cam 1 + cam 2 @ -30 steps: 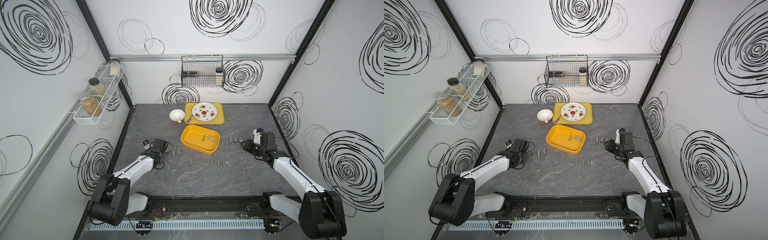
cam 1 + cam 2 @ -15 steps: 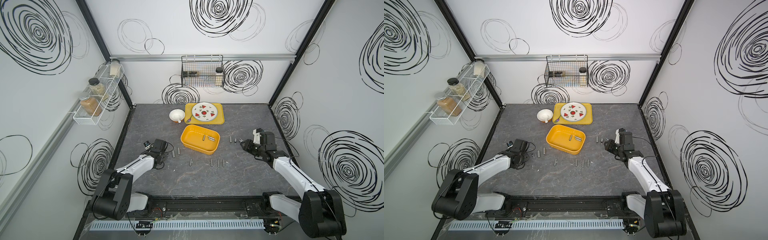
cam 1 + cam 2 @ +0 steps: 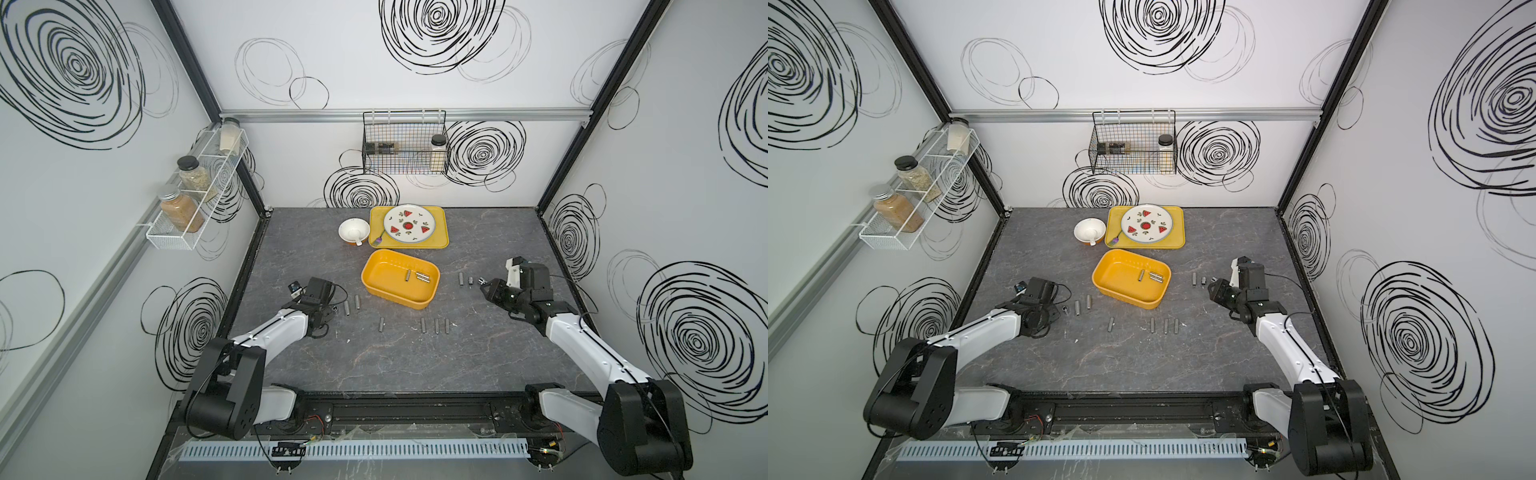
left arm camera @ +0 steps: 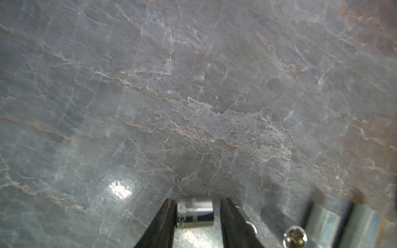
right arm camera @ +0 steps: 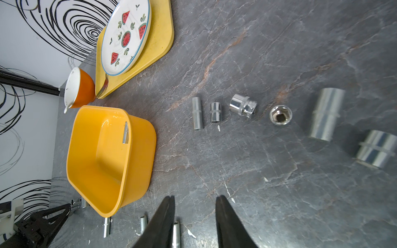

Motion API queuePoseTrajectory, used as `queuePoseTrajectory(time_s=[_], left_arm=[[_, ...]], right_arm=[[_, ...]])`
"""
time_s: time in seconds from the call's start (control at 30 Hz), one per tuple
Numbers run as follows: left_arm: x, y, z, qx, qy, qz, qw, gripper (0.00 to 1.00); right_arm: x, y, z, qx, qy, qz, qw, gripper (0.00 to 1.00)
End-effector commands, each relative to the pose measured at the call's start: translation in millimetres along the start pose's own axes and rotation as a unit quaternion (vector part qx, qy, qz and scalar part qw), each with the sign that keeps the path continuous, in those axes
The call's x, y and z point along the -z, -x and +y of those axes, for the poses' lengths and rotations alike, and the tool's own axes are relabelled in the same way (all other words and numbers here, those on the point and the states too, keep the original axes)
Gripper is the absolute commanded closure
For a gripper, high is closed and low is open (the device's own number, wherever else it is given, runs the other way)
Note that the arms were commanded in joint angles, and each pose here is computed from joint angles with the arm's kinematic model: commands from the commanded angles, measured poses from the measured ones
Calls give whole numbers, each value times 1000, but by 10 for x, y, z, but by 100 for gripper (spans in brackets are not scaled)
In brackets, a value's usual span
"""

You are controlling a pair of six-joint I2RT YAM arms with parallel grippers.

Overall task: Take out the socket from the storage box
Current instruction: Place the socket head at the center of the board.

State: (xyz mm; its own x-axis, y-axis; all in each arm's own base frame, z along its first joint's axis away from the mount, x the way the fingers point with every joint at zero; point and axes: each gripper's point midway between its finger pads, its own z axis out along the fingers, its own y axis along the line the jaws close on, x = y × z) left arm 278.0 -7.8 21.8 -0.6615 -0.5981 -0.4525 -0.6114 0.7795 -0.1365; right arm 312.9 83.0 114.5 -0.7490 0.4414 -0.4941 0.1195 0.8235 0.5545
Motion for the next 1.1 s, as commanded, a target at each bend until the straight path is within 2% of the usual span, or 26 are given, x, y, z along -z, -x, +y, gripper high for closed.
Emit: queuePoseTrajectory(time_s=[0.0,0.3,0.4,0.57,0.73,0.87,1.07], left_arm=[[8,50,-15,1,-8,-9,1000,58],[142,197,-66,14,-23,-38,999,55],[285,302,-121,20,-35,-50,998,54],[691,434,-323,24,-94,-67,993,53],[1245,523,-556,-11,-170,-71,983,53],[1650,601,-694,-69,-221,-84,969,52],[1774,533,-669,-117,-237,-87,961,52]], right_arm=[[-8,6,14,4,3,-4,1000,63],[-26,-12,-3,3,0,-1,1000,64],[-25,1,1,5,-1,-2,1000,63],[8,65,76,25,-5,-9,1000,64],[21,100,399,78,2,-7,997,66],[-79,19,817,144,1,19,989,67],[-454,-282,1246,222,0,94,970,71]])
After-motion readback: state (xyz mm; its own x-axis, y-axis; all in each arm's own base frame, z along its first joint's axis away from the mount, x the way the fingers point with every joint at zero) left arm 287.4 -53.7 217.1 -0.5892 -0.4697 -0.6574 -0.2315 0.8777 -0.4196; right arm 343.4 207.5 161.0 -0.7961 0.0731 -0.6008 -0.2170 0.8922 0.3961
